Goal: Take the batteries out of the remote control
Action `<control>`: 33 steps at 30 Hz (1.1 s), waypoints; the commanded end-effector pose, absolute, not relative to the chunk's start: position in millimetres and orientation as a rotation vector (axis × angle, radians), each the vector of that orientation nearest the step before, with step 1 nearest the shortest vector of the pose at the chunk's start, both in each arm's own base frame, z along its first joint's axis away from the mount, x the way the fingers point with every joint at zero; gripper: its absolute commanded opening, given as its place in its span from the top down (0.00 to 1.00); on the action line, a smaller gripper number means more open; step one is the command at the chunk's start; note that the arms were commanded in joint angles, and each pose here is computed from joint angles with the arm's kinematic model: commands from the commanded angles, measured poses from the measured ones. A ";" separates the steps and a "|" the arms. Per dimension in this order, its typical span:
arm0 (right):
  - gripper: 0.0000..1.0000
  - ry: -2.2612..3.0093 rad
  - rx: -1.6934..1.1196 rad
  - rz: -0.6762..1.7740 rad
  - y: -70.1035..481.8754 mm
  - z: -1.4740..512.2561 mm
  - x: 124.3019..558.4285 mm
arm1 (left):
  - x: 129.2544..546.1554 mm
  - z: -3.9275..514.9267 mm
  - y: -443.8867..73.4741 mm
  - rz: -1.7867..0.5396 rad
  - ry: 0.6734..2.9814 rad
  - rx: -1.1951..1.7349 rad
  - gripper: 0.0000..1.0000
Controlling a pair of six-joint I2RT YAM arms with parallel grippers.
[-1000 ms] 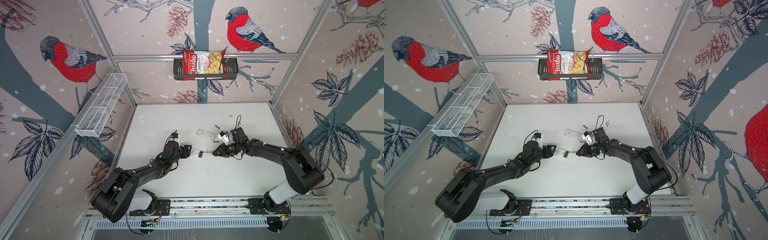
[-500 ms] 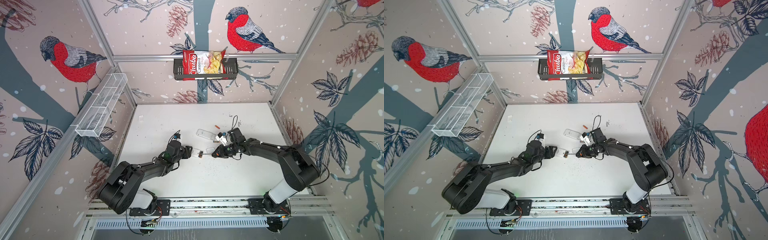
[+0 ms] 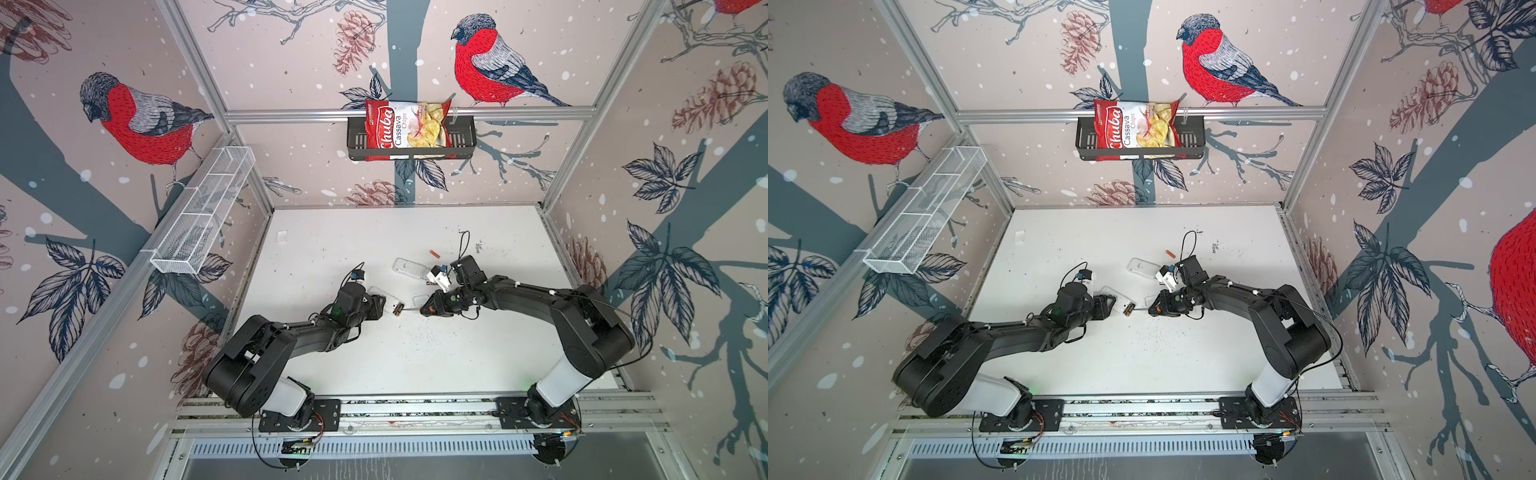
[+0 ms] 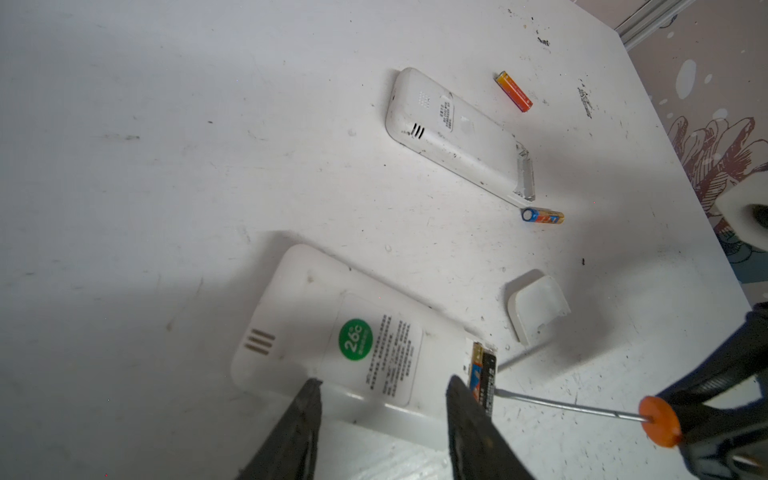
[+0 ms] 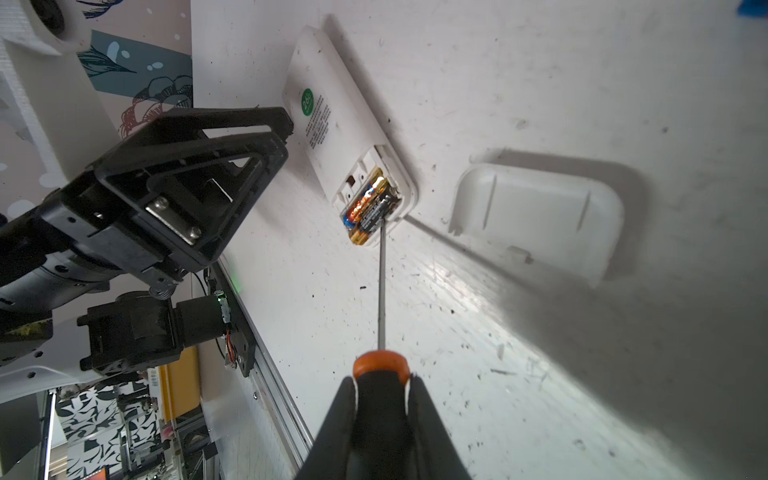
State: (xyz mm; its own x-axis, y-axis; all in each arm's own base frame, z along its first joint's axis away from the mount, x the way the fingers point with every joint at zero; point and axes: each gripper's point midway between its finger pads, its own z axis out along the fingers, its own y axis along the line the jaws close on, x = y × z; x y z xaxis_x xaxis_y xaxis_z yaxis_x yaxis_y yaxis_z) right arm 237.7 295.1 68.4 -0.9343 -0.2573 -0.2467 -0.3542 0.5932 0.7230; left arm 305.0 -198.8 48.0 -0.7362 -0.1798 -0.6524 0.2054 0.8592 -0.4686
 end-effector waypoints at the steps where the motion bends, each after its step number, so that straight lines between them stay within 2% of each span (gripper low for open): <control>1: 1.00 2.682 -0.534 1.237 294.7 73.0 240.8 | 308.3 54.5 -203.9 -0.713 2.271 0.025 0.53; 6: 1.00 2.672 -0.537 1.230 293.4 79.1 239.7 | 311.3 65.1 -199.8 -0.668 2.257 0.036 0.50; 11: 1.00 2.661 -0.550 1.226 294.1 83.8 235.4 | 316.9 75.2 -190.8 -0.566 2.279 0.048 0.36; 17: 1.00 2.659 -0.574 1.218 297.2 84.3 231.2 | 320.7 63.7 -190.0 -0.457 2.390 0.135 0.22; 25: 1.00 2.657 -0.579 1.214 295.6 84.4 229.5 | 315.2 46.9 -190.4 -0.451 2.441 0.170 0.17; 30: 1.00 2.645 -0.579 1.225 296.8 86.4 228.7 | 311.2 34.3 -190.1 -0.453 2.475 0.176 0.19; 33: 1.00 2.646 -0.578 1.226 297.1 85.0 229.1 | 309.1 26.9 -189.3 -0.451 2.492 0.166 0.23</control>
